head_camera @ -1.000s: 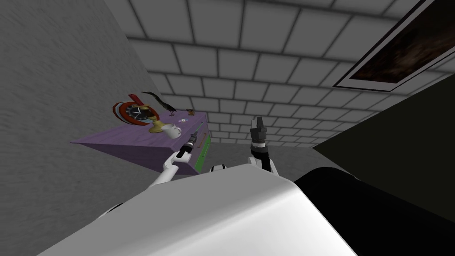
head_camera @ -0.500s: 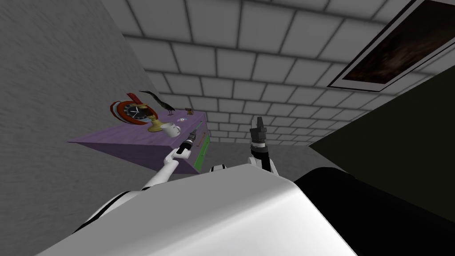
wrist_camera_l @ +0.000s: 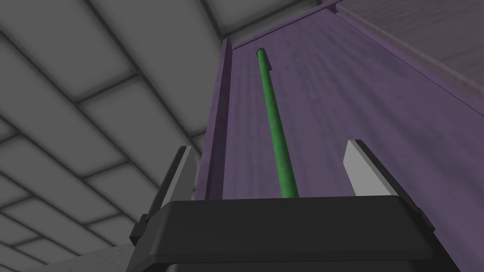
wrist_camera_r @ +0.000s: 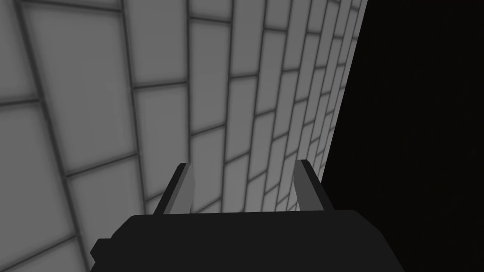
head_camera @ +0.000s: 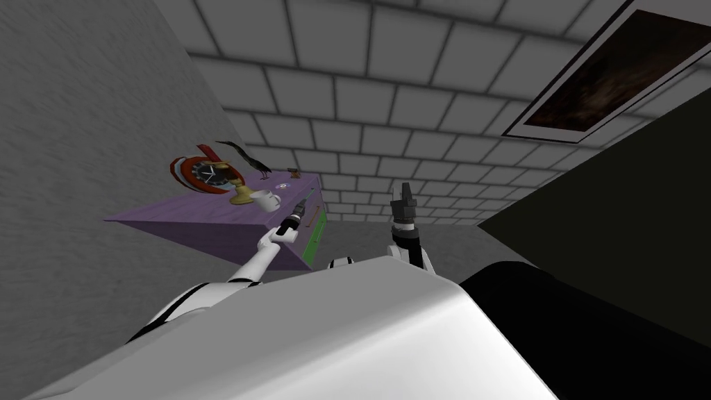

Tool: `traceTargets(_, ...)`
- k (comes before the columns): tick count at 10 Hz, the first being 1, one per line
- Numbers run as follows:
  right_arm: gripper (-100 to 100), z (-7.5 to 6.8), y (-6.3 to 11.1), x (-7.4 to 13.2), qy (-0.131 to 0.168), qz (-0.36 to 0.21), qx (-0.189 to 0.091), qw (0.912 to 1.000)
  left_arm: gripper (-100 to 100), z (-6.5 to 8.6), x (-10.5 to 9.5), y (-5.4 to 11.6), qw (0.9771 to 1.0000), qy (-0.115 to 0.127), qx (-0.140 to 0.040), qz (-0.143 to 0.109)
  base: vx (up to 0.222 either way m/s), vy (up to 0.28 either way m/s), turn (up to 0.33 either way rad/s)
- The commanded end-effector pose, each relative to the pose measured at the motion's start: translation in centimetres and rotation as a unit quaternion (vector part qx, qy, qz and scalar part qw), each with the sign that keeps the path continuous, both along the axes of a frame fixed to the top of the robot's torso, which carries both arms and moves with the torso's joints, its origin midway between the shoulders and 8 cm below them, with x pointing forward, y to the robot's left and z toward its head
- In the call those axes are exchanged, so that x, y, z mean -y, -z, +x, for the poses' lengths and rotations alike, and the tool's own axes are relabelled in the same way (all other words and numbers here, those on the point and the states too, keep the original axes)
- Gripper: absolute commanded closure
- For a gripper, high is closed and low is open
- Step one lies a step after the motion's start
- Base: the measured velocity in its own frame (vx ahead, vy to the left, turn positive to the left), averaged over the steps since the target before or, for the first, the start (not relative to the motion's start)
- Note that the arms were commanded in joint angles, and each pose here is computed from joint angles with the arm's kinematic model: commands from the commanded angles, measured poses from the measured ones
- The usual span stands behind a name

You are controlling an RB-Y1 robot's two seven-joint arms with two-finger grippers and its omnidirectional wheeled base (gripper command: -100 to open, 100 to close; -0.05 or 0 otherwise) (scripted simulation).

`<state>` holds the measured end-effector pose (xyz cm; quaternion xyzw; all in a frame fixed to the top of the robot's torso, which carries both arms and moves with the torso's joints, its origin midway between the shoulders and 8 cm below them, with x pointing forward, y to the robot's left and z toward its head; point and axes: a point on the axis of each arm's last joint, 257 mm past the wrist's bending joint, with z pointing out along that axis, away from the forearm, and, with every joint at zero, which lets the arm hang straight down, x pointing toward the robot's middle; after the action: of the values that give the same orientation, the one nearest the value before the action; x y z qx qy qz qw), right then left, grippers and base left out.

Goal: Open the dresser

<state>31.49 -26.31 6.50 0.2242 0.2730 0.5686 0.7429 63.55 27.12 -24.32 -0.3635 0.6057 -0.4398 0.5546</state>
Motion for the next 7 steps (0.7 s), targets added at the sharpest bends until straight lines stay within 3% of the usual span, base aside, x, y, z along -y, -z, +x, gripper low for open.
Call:
traceTargets(1, 0, 0.0, 0.0, 0.0, 0.000, 0.000, 0.000, 1.0000, -100, 0.5, -0.8, 0.9, 0.9999, -0.007, -0.012, 0.002, -0.014, 0.005, 0.008)
traceTargets(2, 0, 0.0, 0.0, 0.0, 0.000, 0.000, 0.000, 1.0000, -100, 0.3, -1.1, 1.8, 0.9997, -0.010, -0.020, 0.003, 0.000, 0.000, 0.000)
traceTargets(3, 0, 0.0, 0.0, 0.0, 0.000, 0.000, 0.000, 1.0000, -100, 1.5, -1.5, -0.5, 0.9999, -0.009, 0.001, -0.005, -0.057, -0.013, -0.062)
traceTargets(4, 0, 0.0, 0.0, 0.0, 0.000, 0.000, 0.000, 1.0000, -100, 2.2, -1.4, -1.0, 0.9999, -0.010, 0.001, -0.003, -0.072, -0.019, -0.045)
traceTargets(6, 0, 0.0, 0.0, 0.0, 0.000, 0.000, 0.000, 1.0000, -100, 1.8, -2.3, 0.9, 0.9996, -0.019, -0.019, -0.001, -0.025, -0.008, 0.003)
traceTargets(7, 0, 0.0, 0.0, 0.0, 0.000, 0.000, 0.000, 1.0000, -100, 3.0, -2.5, -1.7, 0.9998, -0.017, 0.006, -0.010, -0.052, -0.013, -0.069)
